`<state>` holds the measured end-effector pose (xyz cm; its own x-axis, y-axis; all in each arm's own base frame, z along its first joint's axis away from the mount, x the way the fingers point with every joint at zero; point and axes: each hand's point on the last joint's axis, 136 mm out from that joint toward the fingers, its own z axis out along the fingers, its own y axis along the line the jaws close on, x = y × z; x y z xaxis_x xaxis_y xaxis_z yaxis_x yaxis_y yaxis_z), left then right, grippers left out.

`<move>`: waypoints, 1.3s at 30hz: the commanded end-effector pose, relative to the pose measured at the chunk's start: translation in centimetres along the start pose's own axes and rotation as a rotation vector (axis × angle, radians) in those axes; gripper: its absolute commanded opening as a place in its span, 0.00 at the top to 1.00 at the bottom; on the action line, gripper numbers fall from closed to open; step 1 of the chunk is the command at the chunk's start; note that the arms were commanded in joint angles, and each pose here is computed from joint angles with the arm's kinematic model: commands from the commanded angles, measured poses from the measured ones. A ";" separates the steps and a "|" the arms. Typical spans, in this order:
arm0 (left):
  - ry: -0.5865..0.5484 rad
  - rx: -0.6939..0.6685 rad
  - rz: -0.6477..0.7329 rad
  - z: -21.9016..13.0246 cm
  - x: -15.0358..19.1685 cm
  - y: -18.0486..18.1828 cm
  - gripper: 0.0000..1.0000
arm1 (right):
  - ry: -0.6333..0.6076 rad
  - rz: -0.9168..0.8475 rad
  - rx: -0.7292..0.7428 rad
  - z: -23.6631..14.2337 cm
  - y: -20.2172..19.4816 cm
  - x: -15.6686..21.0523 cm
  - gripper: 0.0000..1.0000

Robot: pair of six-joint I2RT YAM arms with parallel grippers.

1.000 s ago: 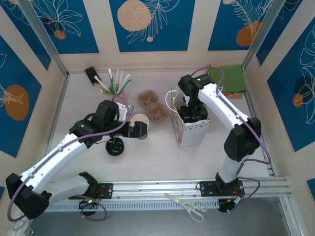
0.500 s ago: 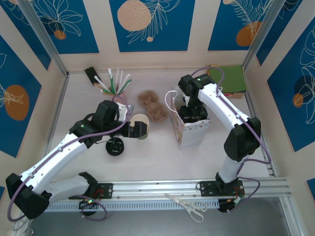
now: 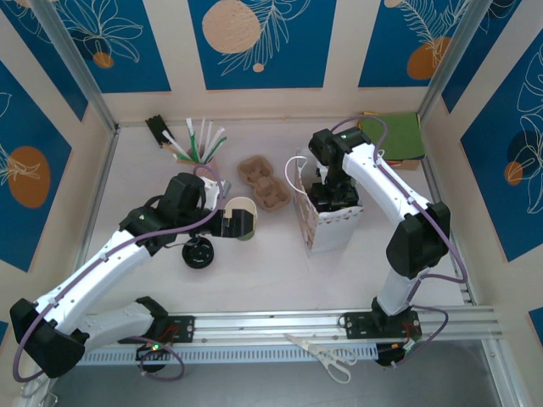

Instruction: Pack the takeout coffee

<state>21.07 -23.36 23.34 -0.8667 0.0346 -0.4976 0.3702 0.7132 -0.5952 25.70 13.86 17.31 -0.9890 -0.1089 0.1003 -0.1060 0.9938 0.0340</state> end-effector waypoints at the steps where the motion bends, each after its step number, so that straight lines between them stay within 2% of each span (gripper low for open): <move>1: -0.011 0.026 0.008 -0.3 -0.5 -0.5 0.00 | 0.012 0.008 -0.030 -0.8 0.3 0.7 0.35; 39: -0.011 0.035 0.015 -0.2 -0.7 -0.8 0.00 | 0.016 0.018 -0.024 -0.6 0.4 1.4 0.35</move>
<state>21.15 -23.57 23.03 -0.8720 0.0407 -0.4879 0.3677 0.7123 -0.5978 25.66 13.92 17.32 -0.9895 -0.1036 0.1011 -0.1006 0.9944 0.0335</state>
